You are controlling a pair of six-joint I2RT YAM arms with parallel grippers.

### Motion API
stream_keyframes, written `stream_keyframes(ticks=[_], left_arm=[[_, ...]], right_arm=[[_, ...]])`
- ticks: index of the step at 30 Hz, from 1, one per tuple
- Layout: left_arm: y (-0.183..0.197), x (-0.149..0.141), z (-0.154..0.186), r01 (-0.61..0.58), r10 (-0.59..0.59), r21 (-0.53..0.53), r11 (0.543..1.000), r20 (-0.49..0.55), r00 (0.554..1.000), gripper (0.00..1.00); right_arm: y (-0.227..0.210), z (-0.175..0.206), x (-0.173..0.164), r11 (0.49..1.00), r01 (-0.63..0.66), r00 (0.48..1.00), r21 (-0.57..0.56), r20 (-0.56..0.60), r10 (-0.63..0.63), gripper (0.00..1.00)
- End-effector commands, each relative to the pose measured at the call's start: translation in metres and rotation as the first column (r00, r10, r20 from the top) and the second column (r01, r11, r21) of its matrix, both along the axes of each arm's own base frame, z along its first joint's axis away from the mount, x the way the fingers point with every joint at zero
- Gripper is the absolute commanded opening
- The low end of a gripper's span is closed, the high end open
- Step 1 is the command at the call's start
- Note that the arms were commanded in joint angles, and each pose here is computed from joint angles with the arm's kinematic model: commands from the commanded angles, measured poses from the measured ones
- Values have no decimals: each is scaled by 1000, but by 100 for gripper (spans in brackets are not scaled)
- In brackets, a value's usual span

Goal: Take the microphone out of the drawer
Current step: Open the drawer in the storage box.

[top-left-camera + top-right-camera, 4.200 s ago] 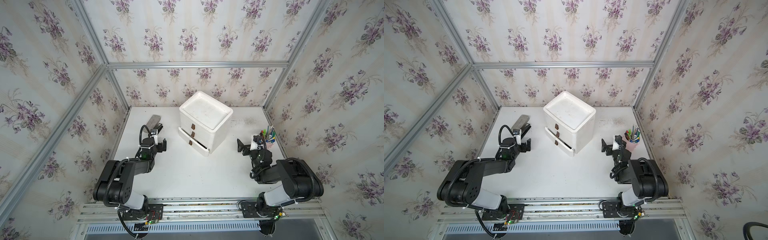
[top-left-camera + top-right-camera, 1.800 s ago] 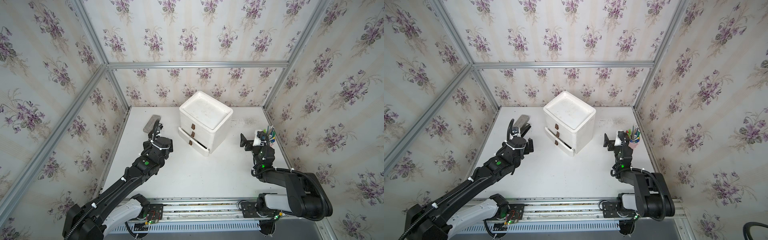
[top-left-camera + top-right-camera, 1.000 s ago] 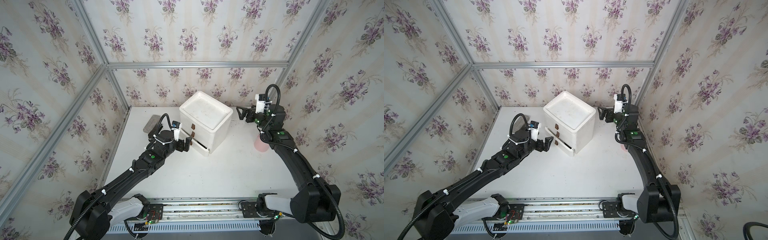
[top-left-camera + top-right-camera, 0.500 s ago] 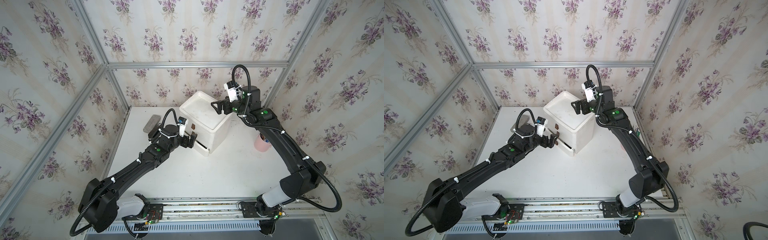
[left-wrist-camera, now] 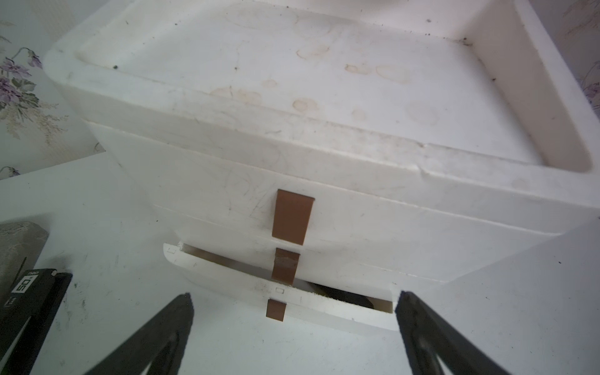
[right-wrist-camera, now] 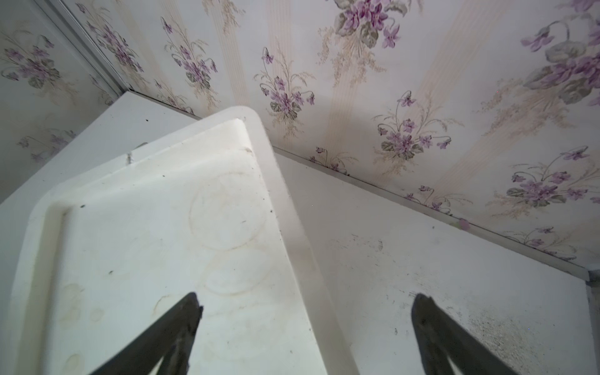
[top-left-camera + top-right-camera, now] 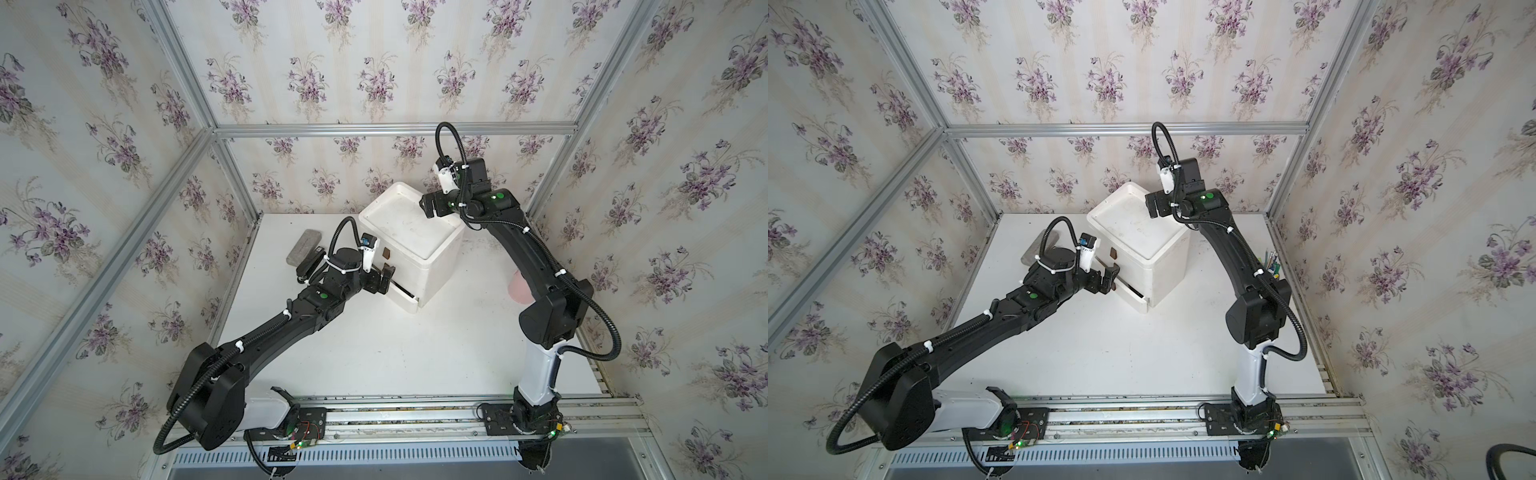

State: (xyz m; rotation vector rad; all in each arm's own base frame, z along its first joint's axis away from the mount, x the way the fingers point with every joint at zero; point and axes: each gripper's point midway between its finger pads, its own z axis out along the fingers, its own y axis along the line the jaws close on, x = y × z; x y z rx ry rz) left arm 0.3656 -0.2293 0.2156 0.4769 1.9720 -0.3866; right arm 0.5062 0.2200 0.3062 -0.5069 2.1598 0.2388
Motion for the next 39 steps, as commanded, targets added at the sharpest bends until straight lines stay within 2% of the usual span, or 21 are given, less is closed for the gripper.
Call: stream_keyframes(ticks=[1,13,15,18,22,28,39], left_arm=[[-2,8,10,-1,1,7,1000,63,998,98],[-8,19,7,53,-60,48,997,158,986,88],[-9,25,-6,47,-56,64,997,134,989,86],[-9,30,-6,42,-50,59,997,143,988,82],[-12,35,-6,49,-57,58,997,155,986,82],[-15,39,2,52,-59,45,998,181,982,78],[-10,42,4,25,-35,56,998,192,981,60]], right_arm=[[-6,-15,-2,999,0,999,-48,-44,-2,100],[-14,-43,-16,999,-41,993,-15,-110,39,100],[-14,-46,-19,999,-46,993,-8,-110,44,100],[-14,-49,-25,999,-53,993,13,-108,54,100],[-11,-52,-34,996,-68,992,51,-103,73,100],[-14,-55,-42,996,-70,993,58,-95,75,100],[-11,-59,-44,994,-84,990,73,-105,92,100]])
